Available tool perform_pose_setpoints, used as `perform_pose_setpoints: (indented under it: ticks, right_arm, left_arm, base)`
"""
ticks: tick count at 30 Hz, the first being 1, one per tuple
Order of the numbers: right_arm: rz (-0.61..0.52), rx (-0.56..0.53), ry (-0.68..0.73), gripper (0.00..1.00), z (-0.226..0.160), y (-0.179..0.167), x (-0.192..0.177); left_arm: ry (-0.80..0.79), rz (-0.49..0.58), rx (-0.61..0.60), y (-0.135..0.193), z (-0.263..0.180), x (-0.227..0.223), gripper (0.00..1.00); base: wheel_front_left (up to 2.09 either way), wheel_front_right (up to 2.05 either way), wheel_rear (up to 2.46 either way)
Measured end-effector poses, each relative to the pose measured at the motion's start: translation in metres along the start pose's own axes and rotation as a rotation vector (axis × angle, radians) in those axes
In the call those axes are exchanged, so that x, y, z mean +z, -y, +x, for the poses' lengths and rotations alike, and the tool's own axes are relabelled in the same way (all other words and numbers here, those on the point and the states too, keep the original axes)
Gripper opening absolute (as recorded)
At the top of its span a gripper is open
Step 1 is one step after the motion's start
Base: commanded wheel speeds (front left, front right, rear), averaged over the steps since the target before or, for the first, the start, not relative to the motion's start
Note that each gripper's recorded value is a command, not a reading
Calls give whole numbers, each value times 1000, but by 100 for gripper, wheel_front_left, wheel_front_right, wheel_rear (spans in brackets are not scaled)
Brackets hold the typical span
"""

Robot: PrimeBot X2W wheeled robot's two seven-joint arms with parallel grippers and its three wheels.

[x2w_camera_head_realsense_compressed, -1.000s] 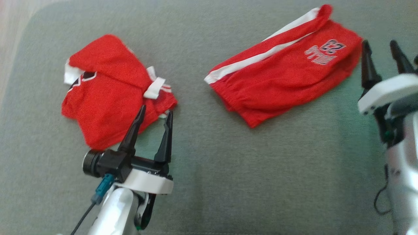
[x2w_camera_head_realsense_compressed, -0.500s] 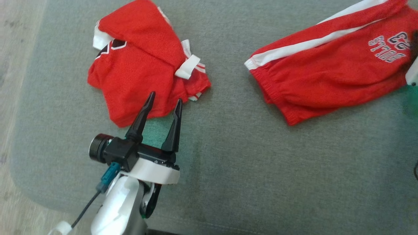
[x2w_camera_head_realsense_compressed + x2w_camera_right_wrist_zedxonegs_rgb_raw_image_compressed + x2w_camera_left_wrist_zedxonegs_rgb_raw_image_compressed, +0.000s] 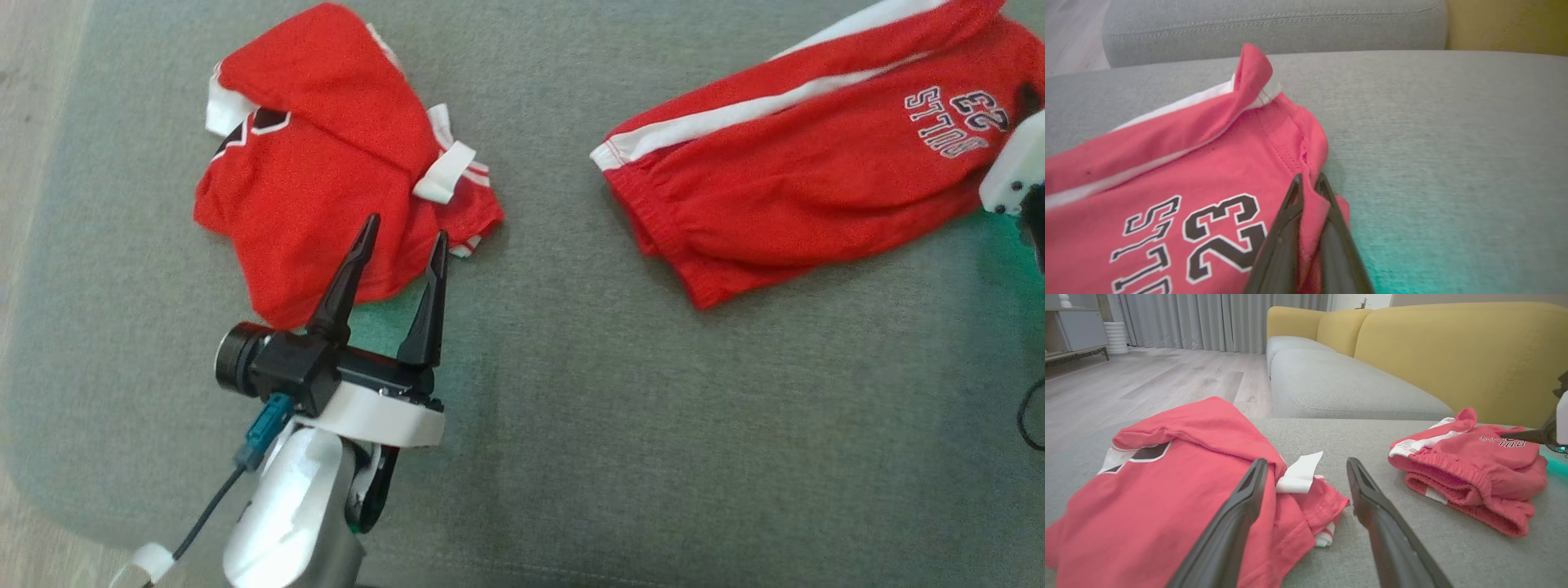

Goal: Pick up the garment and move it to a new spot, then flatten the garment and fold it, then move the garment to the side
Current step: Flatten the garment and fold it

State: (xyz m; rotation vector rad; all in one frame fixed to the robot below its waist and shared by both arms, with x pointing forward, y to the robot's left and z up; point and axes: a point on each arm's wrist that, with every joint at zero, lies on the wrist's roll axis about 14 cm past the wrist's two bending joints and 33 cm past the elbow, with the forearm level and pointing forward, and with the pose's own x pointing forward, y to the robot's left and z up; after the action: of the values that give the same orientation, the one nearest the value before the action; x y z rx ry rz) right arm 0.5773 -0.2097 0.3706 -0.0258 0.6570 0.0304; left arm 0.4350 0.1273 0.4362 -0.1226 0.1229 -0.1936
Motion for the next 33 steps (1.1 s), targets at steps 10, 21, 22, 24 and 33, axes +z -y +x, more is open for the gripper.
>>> perform_pose_setpoints:
  ticks: [10,21,22,24,33]
  right_arm:
    - [108,-145,96,0,-50,77,-3]
    - [191,-220,173,0,-79,110,-10]
    - [197,-212,188,0,-79,106,-7]
    - [203,-186,228,0,-79,94,3]
    - [261,29,409,0,-93,7,63]
  left_arm:
    - [56,4,-55,21,2,20,100]
    - [63,9,-79,29,-6,23,100]
    - [64,9,-80,30,-7,24,100]
    - [67,11,-76,29,-10,25,100]
    - [80,14,-56,27,-33,31,100]
  base:
    - [0,0,0]
    - [0,0,0]
    - [0,0,0]
    - [0,0,0]
    - [0,0,0]
